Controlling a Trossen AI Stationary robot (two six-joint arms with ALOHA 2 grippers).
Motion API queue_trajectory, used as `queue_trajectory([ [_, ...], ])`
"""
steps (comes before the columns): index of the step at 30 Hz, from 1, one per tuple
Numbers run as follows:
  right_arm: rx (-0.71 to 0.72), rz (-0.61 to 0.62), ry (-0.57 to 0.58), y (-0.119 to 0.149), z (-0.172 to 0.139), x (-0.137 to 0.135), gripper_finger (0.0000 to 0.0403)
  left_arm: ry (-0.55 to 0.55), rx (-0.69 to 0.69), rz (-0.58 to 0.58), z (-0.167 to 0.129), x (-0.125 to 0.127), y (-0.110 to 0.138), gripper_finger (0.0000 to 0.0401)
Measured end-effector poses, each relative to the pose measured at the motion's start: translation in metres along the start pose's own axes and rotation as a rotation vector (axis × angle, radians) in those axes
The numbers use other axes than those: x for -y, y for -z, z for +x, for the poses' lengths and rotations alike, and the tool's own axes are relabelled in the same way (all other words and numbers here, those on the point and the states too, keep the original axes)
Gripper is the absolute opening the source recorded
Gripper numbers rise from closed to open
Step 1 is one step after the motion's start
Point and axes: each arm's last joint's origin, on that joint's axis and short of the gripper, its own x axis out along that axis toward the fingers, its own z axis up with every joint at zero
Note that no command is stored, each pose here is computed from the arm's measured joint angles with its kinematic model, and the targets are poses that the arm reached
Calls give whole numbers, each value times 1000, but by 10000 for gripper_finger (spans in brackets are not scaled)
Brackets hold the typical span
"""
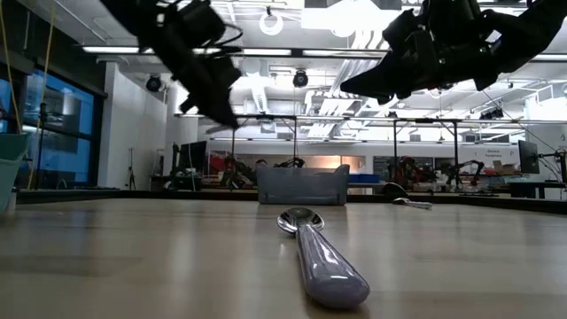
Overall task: Sort silverware by color (type)
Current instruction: Put the blue spoon into the black bin
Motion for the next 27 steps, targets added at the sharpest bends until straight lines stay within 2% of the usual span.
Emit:
queue_trajectory([
  [5, 15, -16, 2, -2, 0, 0, 0, 52, 45, 96, 11, 8, -39, 28],
  [11, 19, -17, 2, -2, 0, 0, 0, 132, 30, 256, 52, 22, -65, 28],
  [15, 19, -16, 2, -2, 0, 0, 0, 146, -8, 327, 84, 25, -70, 28],
  [20, 19, -20, 2, -2, 0, 0, 0, 212, -70, 315, 116, 18, -64, 28],
  [27, 20, -20, 2, -2, 0, 0, 0, 197, -130, 326, 140, 8, -51, 28],
])
